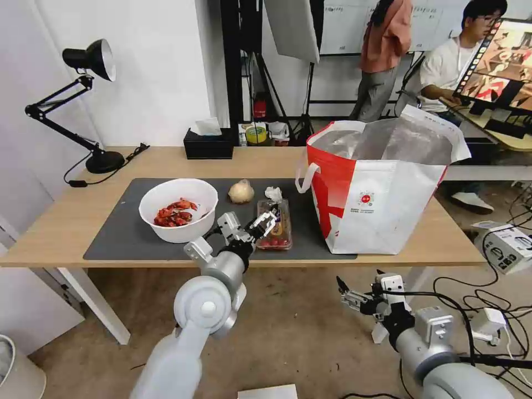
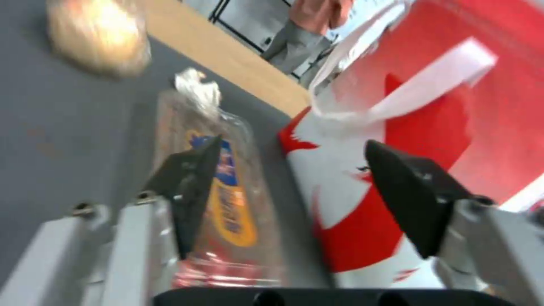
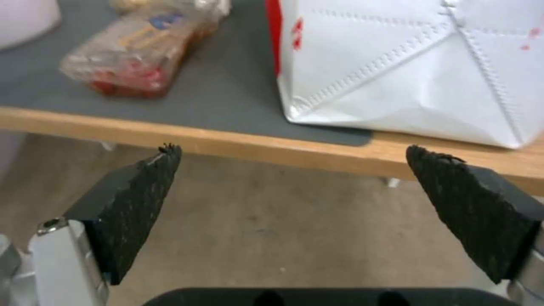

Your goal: Pick up the trash from the table and place it into the takeout bag.

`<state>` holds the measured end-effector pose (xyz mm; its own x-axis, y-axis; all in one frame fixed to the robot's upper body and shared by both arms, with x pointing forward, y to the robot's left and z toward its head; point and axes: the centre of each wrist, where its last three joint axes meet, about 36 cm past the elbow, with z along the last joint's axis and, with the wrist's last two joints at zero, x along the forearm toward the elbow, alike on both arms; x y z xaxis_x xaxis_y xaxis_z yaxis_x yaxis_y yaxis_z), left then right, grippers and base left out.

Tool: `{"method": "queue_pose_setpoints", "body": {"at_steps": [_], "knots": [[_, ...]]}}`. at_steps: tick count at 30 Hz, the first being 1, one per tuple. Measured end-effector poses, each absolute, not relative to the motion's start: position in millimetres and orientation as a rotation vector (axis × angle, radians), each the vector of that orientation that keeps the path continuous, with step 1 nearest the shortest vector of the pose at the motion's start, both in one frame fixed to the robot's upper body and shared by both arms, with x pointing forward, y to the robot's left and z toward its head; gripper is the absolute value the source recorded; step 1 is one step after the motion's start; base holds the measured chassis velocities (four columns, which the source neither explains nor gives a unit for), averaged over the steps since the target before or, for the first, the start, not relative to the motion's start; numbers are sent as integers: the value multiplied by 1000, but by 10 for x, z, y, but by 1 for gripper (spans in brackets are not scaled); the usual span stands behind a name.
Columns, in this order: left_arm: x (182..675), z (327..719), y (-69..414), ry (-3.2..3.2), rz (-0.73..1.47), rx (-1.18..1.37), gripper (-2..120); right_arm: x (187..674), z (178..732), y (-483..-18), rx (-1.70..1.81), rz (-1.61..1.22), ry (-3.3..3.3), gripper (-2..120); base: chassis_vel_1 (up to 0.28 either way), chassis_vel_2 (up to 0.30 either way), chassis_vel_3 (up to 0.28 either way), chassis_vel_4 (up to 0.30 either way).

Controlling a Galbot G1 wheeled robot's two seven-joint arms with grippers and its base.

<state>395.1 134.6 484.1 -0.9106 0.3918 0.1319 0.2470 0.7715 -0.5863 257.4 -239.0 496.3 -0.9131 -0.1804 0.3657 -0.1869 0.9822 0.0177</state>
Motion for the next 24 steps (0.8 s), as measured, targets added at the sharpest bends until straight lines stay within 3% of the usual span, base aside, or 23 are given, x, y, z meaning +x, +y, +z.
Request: {"method": "queue_pose_setpoints", "body": {"at_steps": [6,8,9,11,16,24], "knots": [[4124,4754,1498,-2884,445,-581,38,2680,4918,-2403,288,-5,-2791,100,0,0,0,0],[4151,4734,1508,-2904,376,-600,37,2692,4912,-2407,288,-7,-2791,100,0,0,0,0],[4199,4692,1508,-2927,253,-643,27,2710,4900,-2411,288,-11,-2790,100,0,0,0,0],[4223,4671,1503,-2933,190,-672,25,2720,4894,-2410,290,-13,-2790,100,0,0,0,0],[4335,4594,1502,-2923,-37,-805,4,2763,4874,-2391,305,-75,-2782,100,0,0,0,0],[4492,4615,1489,-2883,-177,-952,0,2795,4850,-2395,307,-133,-2767,100,0,0,0,0]]}}
